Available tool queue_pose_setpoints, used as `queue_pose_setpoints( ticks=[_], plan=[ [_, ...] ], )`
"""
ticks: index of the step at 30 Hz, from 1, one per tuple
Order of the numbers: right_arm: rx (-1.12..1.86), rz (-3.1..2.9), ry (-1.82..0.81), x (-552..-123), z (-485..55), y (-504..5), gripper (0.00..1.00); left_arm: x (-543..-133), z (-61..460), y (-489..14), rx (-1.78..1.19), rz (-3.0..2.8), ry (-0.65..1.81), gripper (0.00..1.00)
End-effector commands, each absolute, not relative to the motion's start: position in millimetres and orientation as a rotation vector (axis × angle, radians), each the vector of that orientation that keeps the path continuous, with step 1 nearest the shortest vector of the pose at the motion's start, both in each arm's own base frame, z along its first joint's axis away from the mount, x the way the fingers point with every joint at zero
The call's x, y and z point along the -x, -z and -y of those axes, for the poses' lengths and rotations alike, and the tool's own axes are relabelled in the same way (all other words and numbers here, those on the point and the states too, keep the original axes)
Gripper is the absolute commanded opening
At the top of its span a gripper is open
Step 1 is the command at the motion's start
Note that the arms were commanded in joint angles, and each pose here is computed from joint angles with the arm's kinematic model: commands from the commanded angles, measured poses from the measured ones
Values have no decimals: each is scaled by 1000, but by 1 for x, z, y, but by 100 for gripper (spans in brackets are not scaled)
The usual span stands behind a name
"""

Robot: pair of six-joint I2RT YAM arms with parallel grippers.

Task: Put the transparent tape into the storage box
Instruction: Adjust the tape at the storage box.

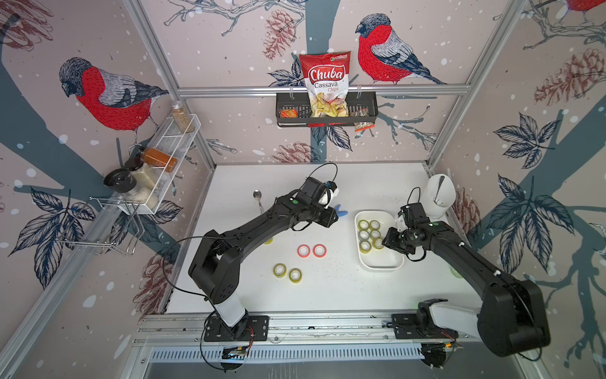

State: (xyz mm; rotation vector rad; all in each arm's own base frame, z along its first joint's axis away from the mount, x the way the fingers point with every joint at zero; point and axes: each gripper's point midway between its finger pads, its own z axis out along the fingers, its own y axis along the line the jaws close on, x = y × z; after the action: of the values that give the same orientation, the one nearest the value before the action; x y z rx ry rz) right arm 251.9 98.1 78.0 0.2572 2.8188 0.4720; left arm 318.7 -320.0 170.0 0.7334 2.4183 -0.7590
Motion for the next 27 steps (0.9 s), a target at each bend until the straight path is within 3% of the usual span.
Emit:
queue_pose_setpoints(
  ticks=[1, 11, 27],
  plan=[
    [-325, -2776, -485, -262, -98, -79, 39, -327, 306, -180, -755, -2336, 755, 33],
    [-401, -2815, -486, -265, -100, -53, 37, -341, 255, -181, -614, -2259, 774, 34],
    [-448, -2835, -440, -271, -97, -34, 35, -349, 249, -176, -588, -2277, 772, 33]
  ],
)
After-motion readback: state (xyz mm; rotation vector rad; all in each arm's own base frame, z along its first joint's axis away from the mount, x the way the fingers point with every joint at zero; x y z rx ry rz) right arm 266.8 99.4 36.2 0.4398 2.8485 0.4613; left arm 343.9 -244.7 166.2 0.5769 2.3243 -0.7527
